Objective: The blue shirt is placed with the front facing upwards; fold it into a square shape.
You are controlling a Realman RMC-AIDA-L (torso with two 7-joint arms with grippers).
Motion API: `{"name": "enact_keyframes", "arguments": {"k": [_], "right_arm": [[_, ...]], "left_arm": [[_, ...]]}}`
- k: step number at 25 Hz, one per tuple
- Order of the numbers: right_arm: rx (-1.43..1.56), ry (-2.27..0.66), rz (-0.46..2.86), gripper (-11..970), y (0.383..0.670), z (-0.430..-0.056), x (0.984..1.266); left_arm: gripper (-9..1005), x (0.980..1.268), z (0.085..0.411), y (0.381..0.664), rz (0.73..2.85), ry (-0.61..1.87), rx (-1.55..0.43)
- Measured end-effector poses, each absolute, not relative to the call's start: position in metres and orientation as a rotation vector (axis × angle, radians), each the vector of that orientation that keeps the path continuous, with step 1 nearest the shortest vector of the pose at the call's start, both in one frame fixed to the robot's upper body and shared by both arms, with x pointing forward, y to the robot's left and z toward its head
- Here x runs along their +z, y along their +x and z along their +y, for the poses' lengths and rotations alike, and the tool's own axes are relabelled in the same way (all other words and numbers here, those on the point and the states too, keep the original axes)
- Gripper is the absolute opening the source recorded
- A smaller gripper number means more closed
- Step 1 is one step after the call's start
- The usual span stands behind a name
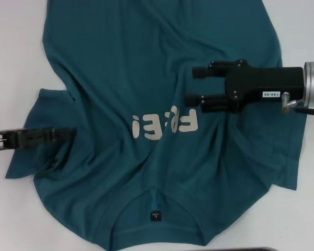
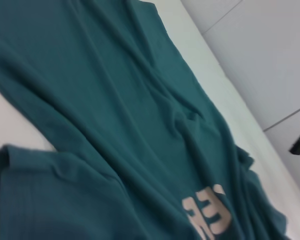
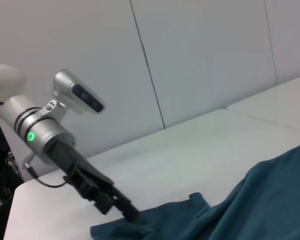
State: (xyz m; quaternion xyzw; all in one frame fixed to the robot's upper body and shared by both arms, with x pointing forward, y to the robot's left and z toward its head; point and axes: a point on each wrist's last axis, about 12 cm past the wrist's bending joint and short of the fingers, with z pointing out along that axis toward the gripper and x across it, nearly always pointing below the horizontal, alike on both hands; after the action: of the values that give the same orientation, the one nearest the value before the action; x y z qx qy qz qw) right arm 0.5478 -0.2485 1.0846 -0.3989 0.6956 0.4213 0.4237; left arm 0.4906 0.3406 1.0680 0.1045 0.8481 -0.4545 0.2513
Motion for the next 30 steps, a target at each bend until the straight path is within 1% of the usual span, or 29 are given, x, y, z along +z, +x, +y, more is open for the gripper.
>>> {"name": "enact_keyframes", "arguments": {"k": [6, 12, 19, 30], "right_arm": [[1.048, -0.99, 1.734, 831, 0.549, -0.249, 1.086], [1.046, -0.964, 1.732, 831, 0.55, -0.251, 1.087], [1.042, -0.927, 1.717, 830, 0.551, -0.252, 1.088], [1.046, -0.905, 1.701, 826, 0.551, -0.25, 1.089]], "left_arm": [[874, 1.073, 0.363, 0.475, 2.347, 0.189, -1.28], [873, 1.071, 0.382, 0.455, 2.396, 0.075, -1.291], [872, 1.069, 0.394, 0.439, 2.469, 0.028, -1.287], [872, 1.066, 0.397, 0.441, 2.575, 0.026, -1.233]]}}
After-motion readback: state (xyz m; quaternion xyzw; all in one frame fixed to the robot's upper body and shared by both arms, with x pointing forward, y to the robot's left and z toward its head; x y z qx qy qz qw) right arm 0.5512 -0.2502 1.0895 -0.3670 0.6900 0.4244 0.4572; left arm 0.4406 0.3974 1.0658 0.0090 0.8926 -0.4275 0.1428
